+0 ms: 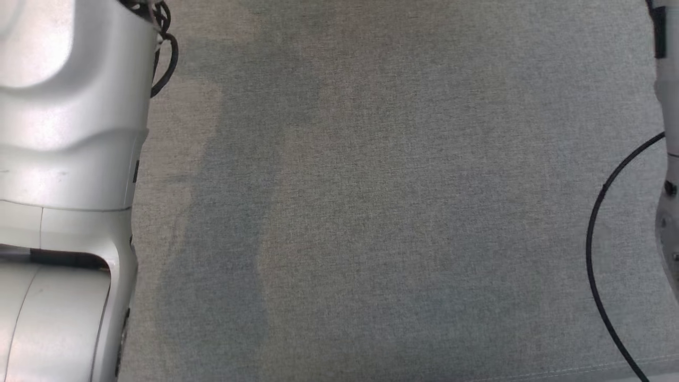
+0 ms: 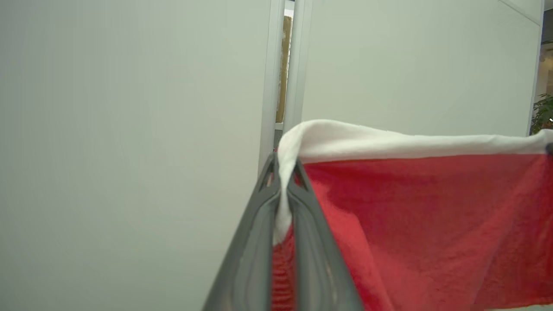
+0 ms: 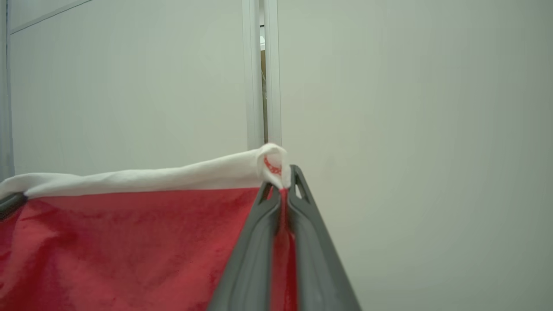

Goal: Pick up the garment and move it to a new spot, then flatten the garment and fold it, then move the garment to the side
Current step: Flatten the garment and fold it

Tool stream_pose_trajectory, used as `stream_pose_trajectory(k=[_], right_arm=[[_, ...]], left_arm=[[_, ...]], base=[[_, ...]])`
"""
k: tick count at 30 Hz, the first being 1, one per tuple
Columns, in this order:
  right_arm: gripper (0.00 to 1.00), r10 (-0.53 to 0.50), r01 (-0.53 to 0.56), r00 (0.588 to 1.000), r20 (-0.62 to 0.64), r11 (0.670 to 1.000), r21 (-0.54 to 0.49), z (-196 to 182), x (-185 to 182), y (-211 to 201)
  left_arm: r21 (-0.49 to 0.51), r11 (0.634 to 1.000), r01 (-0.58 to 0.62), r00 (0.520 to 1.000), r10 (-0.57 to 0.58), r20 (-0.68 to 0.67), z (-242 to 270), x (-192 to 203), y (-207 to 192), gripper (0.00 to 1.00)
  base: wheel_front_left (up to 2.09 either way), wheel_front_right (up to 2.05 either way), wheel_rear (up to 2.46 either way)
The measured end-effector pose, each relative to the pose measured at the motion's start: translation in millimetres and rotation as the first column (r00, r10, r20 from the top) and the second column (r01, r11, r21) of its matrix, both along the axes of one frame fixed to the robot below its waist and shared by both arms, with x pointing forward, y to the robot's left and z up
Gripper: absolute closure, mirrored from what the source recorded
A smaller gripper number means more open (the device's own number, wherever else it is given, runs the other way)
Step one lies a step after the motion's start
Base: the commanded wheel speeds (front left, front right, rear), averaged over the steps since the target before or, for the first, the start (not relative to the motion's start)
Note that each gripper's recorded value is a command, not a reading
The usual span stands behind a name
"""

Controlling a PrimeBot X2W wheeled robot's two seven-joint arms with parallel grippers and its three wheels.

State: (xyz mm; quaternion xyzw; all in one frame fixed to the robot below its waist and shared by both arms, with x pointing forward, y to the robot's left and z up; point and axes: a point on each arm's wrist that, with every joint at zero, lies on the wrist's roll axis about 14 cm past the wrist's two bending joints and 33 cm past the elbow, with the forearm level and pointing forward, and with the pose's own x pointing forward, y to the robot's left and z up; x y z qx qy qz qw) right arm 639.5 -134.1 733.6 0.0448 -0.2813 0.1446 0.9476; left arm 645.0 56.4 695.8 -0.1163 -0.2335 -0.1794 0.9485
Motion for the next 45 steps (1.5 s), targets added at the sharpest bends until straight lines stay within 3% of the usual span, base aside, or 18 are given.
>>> stream_pose_trajectory(k=[4, 10, 16, 20, 27, 45], right_arm=[[1.00, 0.010, -0.012, 0.989, -0.151, 1.000, -0.013, -49, 13, 15], [1.00, 0.027, -0.039, 0.914, -0.405, 0.999, -0.023, -154, 11, 30], [1.00, 0.056, -0.060, 0.842, -0.536, 0.998, 0.010, -229, -11, 37], [1.00, 0.076, -0.066, 0.819, -0.569, 0.997, 0.039, -256, -36, 35], [1.00, 0.090, -0.071, 0.819, -0.567, 0.996, 0.056, -272, -89, 25], [1.00, 0.040, -0.002, 0.860, -0.508, 0.997, 0.076, -232, -247, -3]], left_arm=[[0.007, 0.999, -0.042, 0.983, 0.042, -0.179, -64, 13, 6, 1.00], [0.013, 0.995, -0.096, 0.869, 0.091, -0.487, -188, 7, 22, 1.00], [-0.003, 0.996, -0.086, 0.779, 0.066, -0.623, -254, -14, 20, 1.00], [0.012, 0.999, -0.037, 0.760, 0.036, -0.648, -275, -41, 13, 1.00], [-0.027, 1.000, -0.007, 0.776, -0.011, -0.630, -274, -92, 6, 1.00], [0.017, 1.000, 0.011, 0.859, -0.001, -0.512, -222, -247, 16, 1.00]], base=[[0.00, 0.00, 0.00], [0.00, 0.00, 0.00], [0.00, 0.00, 0.00], [0.00, 0.00, 0.00], [0.00, 0.00, 0.00], [0.00, 0.00, 0.00]])
